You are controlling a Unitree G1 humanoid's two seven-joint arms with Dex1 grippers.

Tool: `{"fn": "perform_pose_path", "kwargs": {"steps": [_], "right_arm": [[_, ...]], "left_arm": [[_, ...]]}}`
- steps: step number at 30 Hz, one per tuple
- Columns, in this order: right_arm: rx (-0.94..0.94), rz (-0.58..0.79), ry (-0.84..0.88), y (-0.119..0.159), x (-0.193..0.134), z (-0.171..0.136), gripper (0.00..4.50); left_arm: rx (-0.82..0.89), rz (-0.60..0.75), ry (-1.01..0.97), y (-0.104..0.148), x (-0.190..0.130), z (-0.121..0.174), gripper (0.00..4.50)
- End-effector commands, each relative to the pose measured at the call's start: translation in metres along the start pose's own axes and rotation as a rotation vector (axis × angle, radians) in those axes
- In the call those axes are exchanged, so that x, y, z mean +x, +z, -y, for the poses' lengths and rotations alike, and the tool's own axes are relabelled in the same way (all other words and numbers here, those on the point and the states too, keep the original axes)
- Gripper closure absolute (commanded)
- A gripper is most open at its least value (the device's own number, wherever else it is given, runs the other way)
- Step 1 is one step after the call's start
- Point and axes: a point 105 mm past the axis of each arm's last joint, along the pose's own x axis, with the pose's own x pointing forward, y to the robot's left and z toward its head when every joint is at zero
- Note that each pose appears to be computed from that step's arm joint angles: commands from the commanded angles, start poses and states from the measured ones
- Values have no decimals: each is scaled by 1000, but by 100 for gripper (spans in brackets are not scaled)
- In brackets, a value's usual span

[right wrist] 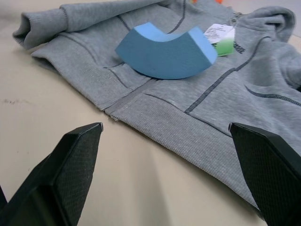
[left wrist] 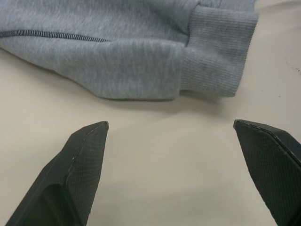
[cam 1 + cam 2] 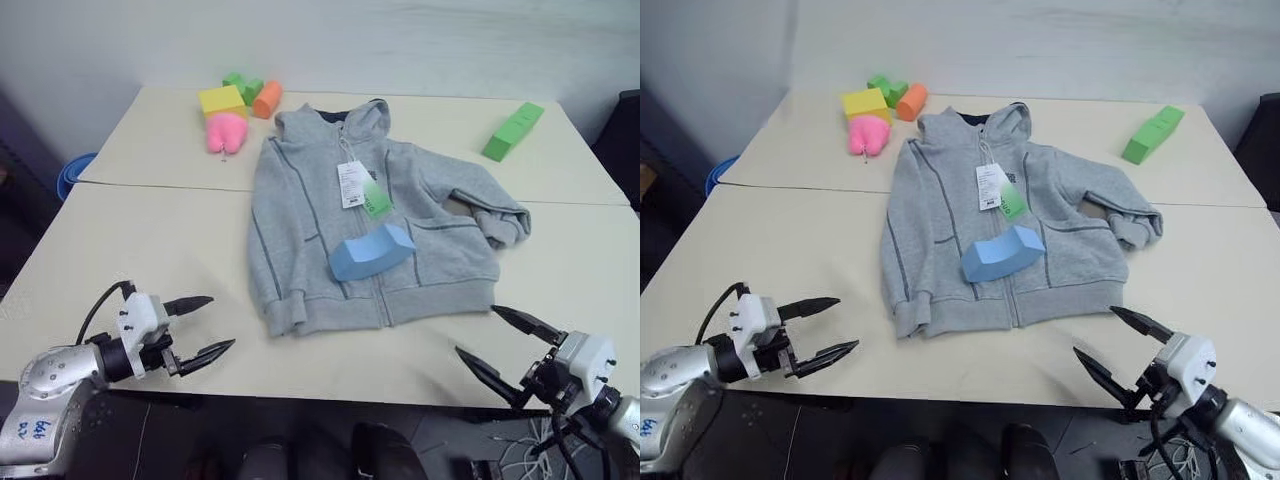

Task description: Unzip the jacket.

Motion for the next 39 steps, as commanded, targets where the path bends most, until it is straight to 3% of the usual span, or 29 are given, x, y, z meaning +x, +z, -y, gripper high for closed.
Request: {"fn": "perform_pose_path", "kwargs": {"steps": [1, 13, 16, 20, 25, 34, 36, 39], "right_arm": [[-30, 17, 30, 4, 6, -1, 0], [-26, 35, 34, 6, 19, 5, 0], [-27, 37, 43, 6, 20, 8, 0], [70, 5, 122, 4, 17, -2, 0], [78, 32, 126, 12, 24, -12, 0], [144, 187, 57, 44, 32, -17, 0], [116, 272, 50, 61, 33, -19, 0], [47, 287, 27, 66, 30, -25, 0]], "left_arm": [[64, 6, 28, 8, 2, -2, 1], [-24, -22, -30, 5, -3, -4, 1], [-60, 93, -22, 25, -4, -14, 1], [-69, 202, -40, 72, 0, -16, 1], [-134, 240, -72, 82, 6, -23, 1], [-131, 248, -158, 84, 43, -20, 1], [-149, 269, -203, 86, 65, -19, 1], [-167, 260, -326, 87, 110, -8, 1]]}}
